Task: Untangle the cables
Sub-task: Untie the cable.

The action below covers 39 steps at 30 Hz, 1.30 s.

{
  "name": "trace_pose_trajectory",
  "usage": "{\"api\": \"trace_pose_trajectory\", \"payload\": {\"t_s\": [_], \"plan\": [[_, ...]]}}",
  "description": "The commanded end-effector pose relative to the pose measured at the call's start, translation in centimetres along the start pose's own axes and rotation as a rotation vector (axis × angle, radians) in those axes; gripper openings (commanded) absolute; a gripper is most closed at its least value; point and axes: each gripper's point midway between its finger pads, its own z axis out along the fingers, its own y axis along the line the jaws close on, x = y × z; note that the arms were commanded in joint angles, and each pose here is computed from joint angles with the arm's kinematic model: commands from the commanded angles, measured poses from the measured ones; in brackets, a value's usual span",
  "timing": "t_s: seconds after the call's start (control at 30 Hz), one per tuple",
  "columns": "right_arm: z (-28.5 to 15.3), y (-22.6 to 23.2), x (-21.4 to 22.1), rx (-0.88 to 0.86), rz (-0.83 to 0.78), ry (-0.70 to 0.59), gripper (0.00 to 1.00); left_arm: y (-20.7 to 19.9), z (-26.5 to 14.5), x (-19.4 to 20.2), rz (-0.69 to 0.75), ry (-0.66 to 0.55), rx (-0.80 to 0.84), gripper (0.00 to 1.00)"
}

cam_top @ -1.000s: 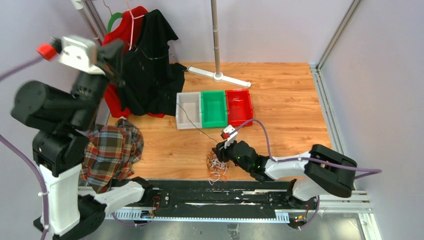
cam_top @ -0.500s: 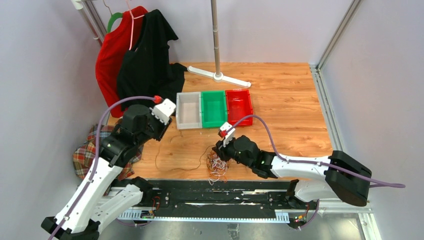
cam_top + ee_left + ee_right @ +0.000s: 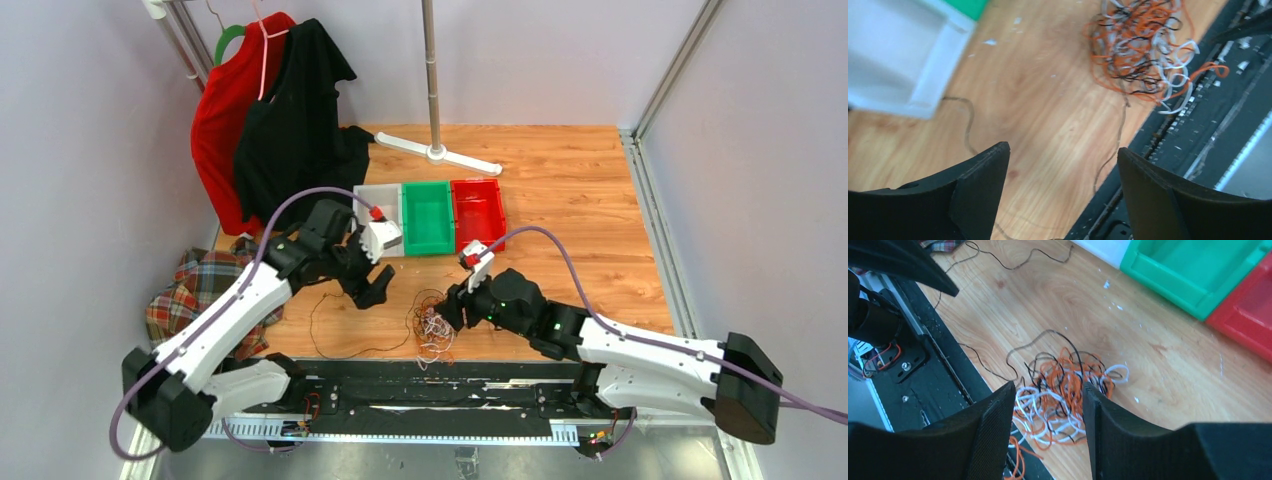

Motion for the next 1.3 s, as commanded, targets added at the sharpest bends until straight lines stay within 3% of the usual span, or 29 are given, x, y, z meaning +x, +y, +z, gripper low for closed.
{"api": "trace_pose_trajectory", "payload": {"t_s": [0.0, 0.23, 0.4, 0.73, 0.9, 1.07, 1.13, 1.27], "plan": [[-2.2, -2.7, 4.0, 0.097, 0.095, 0.095, 0.51, -4.0, 1.7, -2.9, 0.071, -0.008, 0.219, 0.86], [-3.6, -3.9, 5.6, 0.135, 0.174, 0.105, 0.43, -7.8, 5.8, -5.4, 0.22, 0.051, 0.356, 0.88], [-3.7, -4.5, 6.9, 0.139, 0.243, 0.129, 0.42, -8.7, 8.6, -6.5, 0.247, 0.058, 0.41, 0.89], [-2.7, -4.5, 5.7, 0.045, 0.408, 0.034, 0.42, -10.7, 12.0, -6.6, 0.32, 0.068, 0.53, 0.83], [-2.2, -4.3, 5.6, 0.002, 0.444, 0.028, 0.43, -10.9, 12.6, -4.8, 0.332, 0.099, 0.567, 0.6], [-2.0, -4.1, 6.0, -0.011, 0.462, 0.037, 0.45, -10.0, 12.5, -5.6, 0.346, 0.071, 0.496, 0.12], [-2.0, -4.1, 6.0, -0.011, 0.464, 0.031, 0.49, -9.5, 11.3, -5.9, 0.357, 0.067, 0.463, 0.02], [-2.2, -4.4, 5.7, -0.002, 0.46, 0.006, 0.53, -8.8, 8.6, -5.6, 0.343, 0.085, 0.441, 0.01]]}}
